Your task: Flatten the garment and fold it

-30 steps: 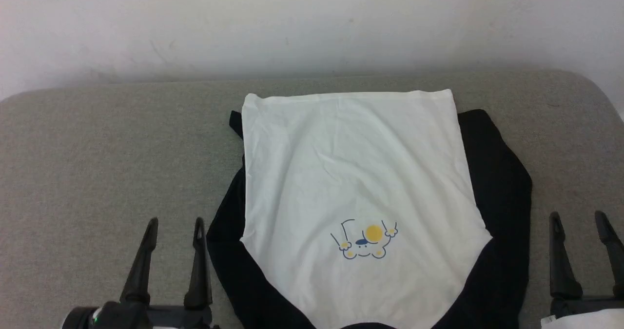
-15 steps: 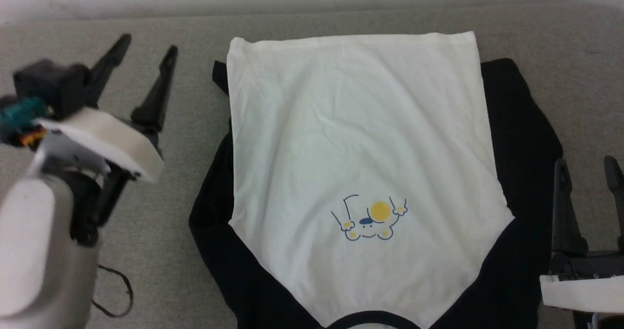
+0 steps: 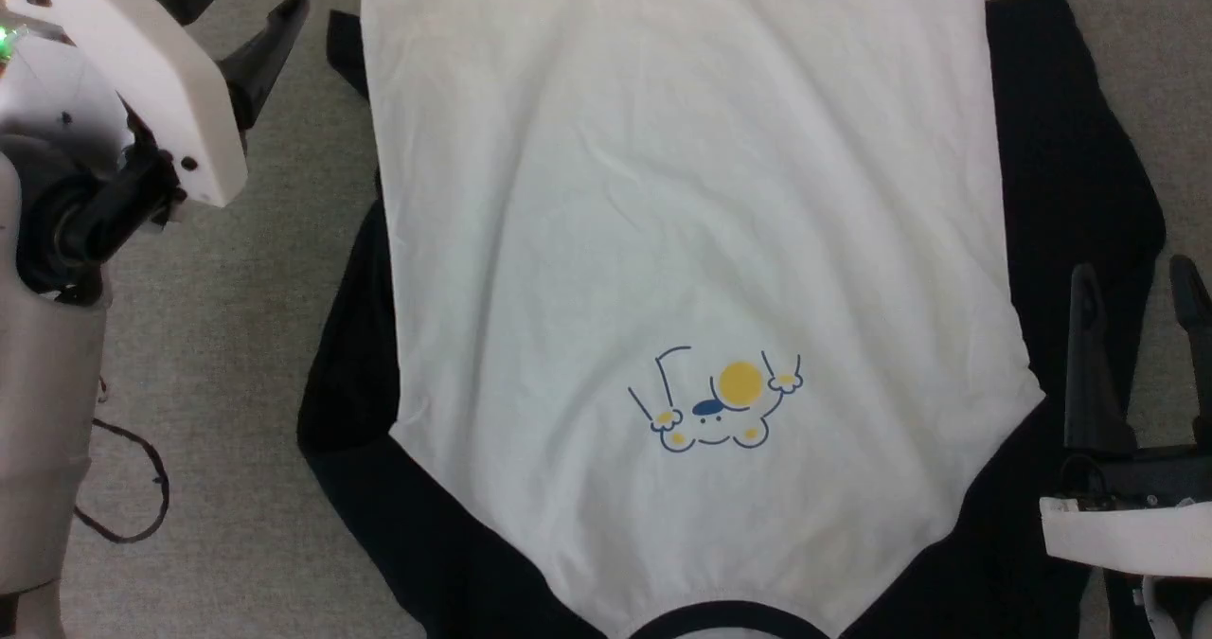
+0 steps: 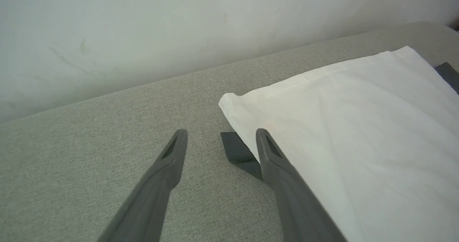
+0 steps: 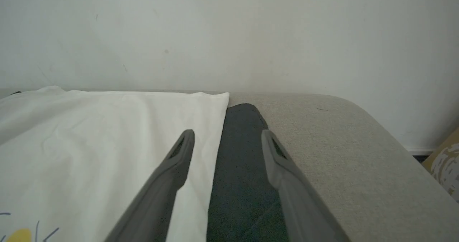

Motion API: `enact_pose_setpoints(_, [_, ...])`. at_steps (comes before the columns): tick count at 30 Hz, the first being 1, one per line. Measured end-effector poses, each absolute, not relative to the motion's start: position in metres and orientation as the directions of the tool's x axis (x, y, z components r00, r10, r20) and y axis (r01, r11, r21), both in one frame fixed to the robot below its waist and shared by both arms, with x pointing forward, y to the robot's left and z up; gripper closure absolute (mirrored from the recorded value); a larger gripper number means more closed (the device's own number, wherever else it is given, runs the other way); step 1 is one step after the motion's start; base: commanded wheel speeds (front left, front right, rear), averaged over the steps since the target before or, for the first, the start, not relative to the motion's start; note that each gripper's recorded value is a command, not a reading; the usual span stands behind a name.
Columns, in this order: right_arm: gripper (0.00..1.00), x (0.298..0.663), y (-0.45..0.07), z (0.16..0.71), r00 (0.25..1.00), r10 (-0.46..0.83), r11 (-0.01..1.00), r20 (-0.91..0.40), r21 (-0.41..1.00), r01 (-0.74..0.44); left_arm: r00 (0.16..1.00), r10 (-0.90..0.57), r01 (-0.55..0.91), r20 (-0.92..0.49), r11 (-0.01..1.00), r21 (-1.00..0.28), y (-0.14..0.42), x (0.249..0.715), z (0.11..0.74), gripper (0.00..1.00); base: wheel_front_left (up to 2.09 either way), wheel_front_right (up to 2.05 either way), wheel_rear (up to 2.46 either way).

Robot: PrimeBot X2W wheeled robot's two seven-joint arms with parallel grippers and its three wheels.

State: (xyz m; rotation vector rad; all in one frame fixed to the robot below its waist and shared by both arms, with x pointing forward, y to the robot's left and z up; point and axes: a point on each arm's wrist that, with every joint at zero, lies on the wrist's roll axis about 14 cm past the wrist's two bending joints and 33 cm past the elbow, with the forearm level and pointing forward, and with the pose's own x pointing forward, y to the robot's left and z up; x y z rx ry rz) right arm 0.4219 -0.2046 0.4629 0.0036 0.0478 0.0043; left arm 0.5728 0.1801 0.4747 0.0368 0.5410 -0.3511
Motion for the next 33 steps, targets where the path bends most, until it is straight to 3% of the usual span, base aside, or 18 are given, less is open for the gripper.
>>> enact_pose_setpoints(10, [0.0, 0.425, -0.214, 0.443, 0.995, -0.022, 1.0, -0.096, -0.016, 0.021, 0.707, -0.344, 0.343, -0.618, 0.931, -0.126, 0.17, 0.579, 0.419, 0.0, 0.0, 0.0, 0.0])
enact_pose_setpoints(31, [0.0, 0.428, -0.221, 0.427, 0.989, -0.04, 0.999, -0.142, -0.037, 0.035, 0.657, -0.402, 0.337, -0.638, 0.913, -0.228, 0.154, 0.582, 0.389, 0.02, 0.0, 0.0, 0.0])
enact_pose_setpoints(32, [0.0, 0.428, -0.221, 0.426, 0.989, -0.041, 0.999, -0.144, -0.038, 0.036, 0.653, -0.405, 0.341, -0.64, 0.912, -0.229, 0.152, 0.582, 0.387, 0.53, 0.0, 0.0, 0.0])
enact_pose_setpoints(33, [0.0, 0.428, -0.221, 0.425, 0.988, -0.042, 0.999, -0.146, -0.038, 0.037, 0.65, -0.408, 0.347, -0.641, 0.91, -0.228, 0.151, 0.582, 0.387, 0.91, 0.0, 0.0, 0.0])
